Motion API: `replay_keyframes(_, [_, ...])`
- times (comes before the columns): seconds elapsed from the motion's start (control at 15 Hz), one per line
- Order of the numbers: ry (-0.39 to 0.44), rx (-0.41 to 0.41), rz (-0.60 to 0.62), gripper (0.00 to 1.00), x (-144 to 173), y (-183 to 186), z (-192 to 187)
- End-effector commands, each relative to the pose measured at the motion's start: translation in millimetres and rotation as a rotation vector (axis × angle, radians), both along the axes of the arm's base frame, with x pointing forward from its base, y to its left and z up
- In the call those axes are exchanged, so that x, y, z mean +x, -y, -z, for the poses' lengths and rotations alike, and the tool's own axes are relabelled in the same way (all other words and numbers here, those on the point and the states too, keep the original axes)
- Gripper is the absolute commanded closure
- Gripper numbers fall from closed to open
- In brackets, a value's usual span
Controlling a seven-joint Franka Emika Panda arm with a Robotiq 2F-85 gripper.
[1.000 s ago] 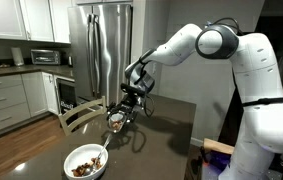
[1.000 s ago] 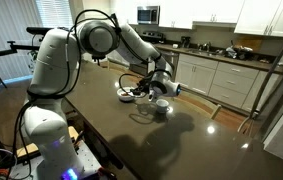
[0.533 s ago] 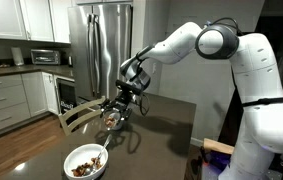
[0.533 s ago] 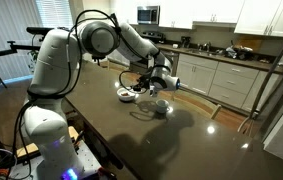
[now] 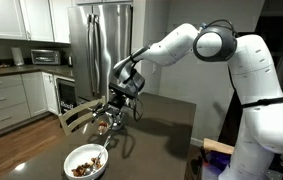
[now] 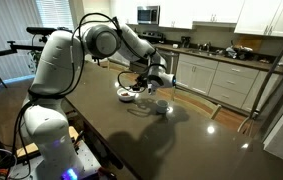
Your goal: Pour the contents of the glass cup into the white bowl
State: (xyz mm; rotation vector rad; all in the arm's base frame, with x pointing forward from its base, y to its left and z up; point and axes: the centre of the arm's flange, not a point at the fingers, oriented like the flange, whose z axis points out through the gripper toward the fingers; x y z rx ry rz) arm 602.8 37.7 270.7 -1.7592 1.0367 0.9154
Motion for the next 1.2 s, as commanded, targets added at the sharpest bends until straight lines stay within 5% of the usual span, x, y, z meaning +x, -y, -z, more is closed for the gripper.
replay_keyframes(0.0, [0.069, -0.034, -0.027, 0.41, 4.2, -19.3, 5.3])
replay_keyframes(0.73, [0.312, -0.188, -0.056, 0.41, 5.2, -59.3, 18.4])
replay_keyframes(1.13, [0.321, -0.182, -0.058, 0.41, 6.6, -62.7, 13.7])
